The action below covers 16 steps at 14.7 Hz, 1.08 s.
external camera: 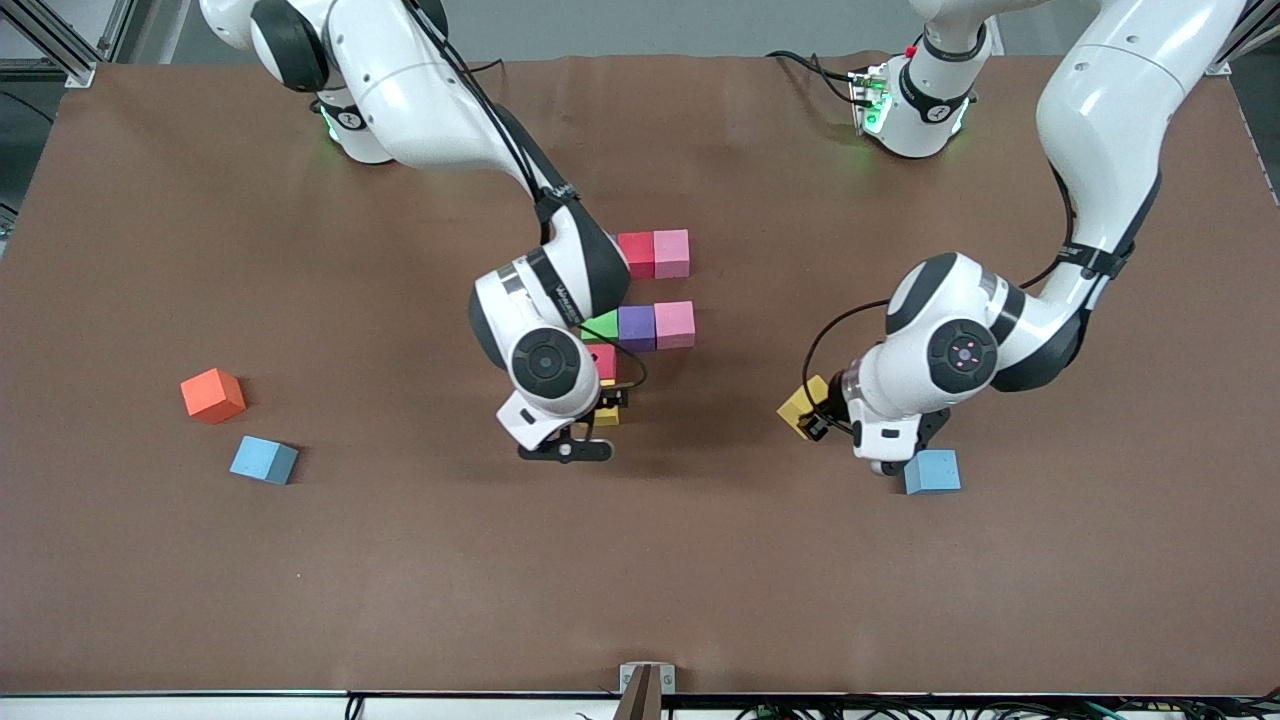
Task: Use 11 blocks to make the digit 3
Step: 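Lower the yellow cube below the red cube and open the right gripper, then withdraw the right gripper while the left gripper carries yellow to the column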
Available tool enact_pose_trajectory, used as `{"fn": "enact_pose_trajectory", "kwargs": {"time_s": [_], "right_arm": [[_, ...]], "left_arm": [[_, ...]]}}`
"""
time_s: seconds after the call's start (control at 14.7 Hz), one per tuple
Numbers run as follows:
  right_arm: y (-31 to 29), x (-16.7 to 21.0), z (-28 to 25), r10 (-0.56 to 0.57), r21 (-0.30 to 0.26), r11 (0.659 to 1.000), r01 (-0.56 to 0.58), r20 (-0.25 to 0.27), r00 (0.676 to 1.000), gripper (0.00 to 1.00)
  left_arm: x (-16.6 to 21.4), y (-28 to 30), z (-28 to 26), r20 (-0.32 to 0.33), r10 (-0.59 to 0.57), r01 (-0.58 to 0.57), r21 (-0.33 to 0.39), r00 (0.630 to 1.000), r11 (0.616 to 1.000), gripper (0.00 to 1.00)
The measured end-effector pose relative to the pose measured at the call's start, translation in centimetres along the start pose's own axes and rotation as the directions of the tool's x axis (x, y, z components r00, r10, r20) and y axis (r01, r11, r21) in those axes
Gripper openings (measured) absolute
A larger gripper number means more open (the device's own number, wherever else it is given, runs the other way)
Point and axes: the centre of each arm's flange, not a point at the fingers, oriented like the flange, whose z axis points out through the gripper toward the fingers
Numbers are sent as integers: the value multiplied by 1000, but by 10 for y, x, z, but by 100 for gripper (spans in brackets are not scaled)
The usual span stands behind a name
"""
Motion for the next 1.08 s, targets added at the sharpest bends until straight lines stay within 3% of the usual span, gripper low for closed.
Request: {"fn": "enact_pose_trajectory", "kwargs": {"time_s": [0.27, 0.41, 0.61, 0.81, 1.08], "right_arm": [[92, 34, -89, 136, 21, 991, -135, -76, 988, 100], [149, 53, -108, 199, 22, 980, -198, -85, 976, 100], [227, 70, -133, 228, 49, 973, -224, -93, 969, 100], [305, 58, -190, 275, 90, 959, -268, -89, 957, 100], [367, 22, -265, 205, 72, 978, -196, -161, 965, 100]], "left_arm": [[-42, 20, 6, 2, -139, 139, -27, 990, 990, 55], [-71, 33, 15, 16, -236, 236, -37, 972, 971, 55], [-107, 60, 25, 41, -431, 432, -56, 902, 900, 55], [-124, 80, 46, 7, -563, 562, -69, 826, 824, 55], [-154, 102, 75, -22, -673, 667, -118, 739, 736, 55]]}}
